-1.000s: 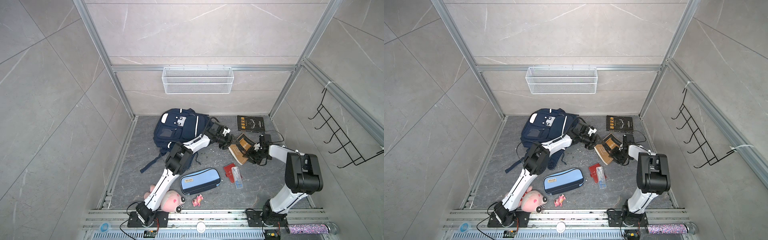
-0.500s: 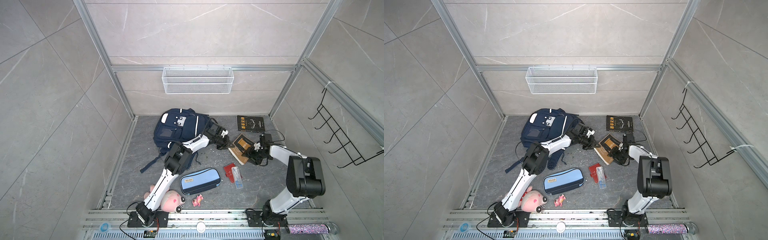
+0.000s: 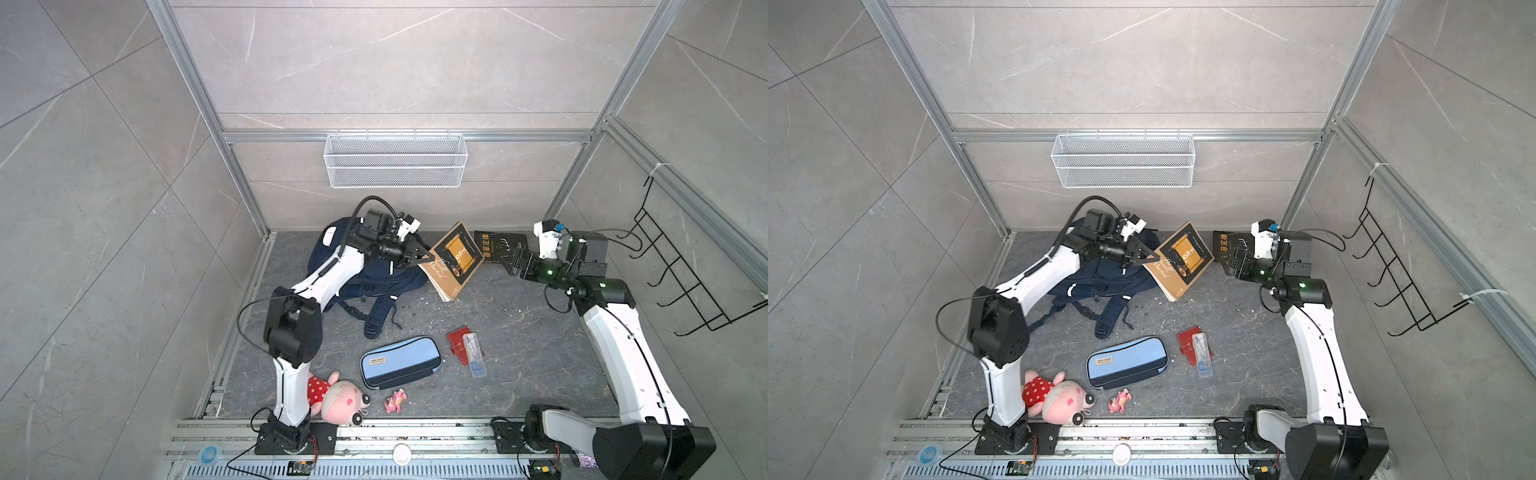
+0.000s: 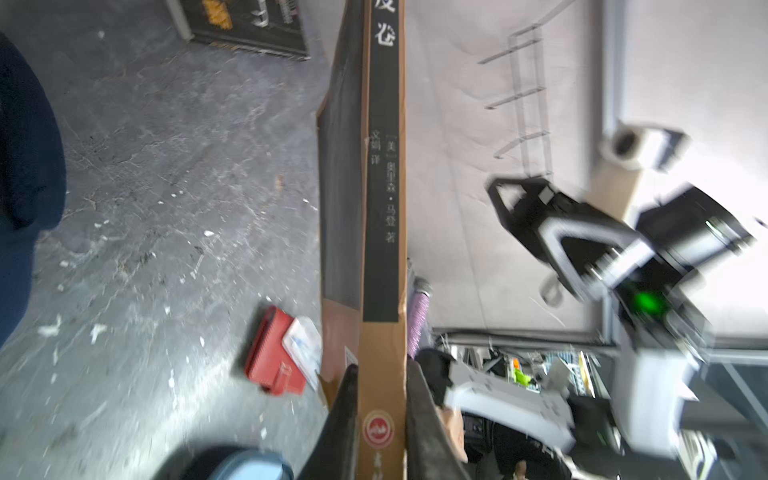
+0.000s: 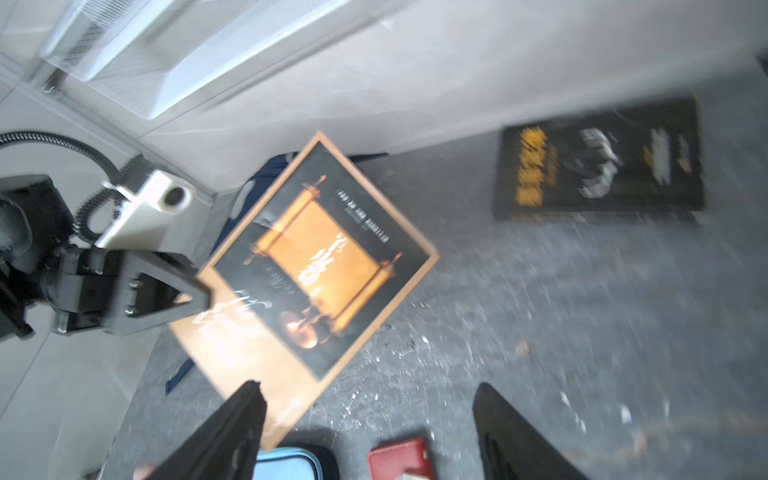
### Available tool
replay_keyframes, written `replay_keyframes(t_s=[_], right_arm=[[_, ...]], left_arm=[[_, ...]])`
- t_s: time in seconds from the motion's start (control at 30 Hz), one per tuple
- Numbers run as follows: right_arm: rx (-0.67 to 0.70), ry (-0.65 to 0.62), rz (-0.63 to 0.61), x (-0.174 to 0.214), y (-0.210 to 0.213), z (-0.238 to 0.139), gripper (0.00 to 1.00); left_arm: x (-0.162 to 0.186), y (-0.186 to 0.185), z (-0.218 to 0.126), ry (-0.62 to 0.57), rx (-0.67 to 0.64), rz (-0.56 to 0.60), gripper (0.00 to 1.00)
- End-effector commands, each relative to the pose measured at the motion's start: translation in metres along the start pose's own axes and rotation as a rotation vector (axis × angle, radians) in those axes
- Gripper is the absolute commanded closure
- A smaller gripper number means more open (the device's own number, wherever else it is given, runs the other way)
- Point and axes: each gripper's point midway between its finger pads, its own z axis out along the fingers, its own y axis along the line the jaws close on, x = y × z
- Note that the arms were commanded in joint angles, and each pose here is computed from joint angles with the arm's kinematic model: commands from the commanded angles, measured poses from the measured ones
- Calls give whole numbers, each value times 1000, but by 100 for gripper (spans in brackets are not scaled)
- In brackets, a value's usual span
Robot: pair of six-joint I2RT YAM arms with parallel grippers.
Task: Pack the student bag
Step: 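Lift the brown book upright with both grippers gripping its edges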
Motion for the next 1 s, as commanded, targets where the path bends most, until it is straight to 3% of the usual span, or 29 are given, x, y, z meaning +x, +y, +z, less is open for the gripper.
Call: replay_keyframes(t_s=[0.0, 0.13, 0.3, 0.5, 0.73, 0.97], right_arm=[[-296, 92, -66, -3, 40, 17, 22], [-516, 82, -67, -27, 77, 20, 21], [-663, 156, -106, -29, 119, 31, 18], [-729, 215, -100, -10, 135, 37, 17], [-678, 245, -127, 14, 131, 42, 16], [-801, 286, -124, 36, 151, 36, 17]], left_arm=[[26, -64, -37, 56, 170, 144, 100], [46, -84, -67, 52, 228, 169, 100], [75, -91, -79, 69, 264, 135, 100], [101, -99, -89, 63, 280, 106, 100], [108, -111, -97, 42, 286, 117, 100], [115, -119, -100, 43, 291, 100, 100]])
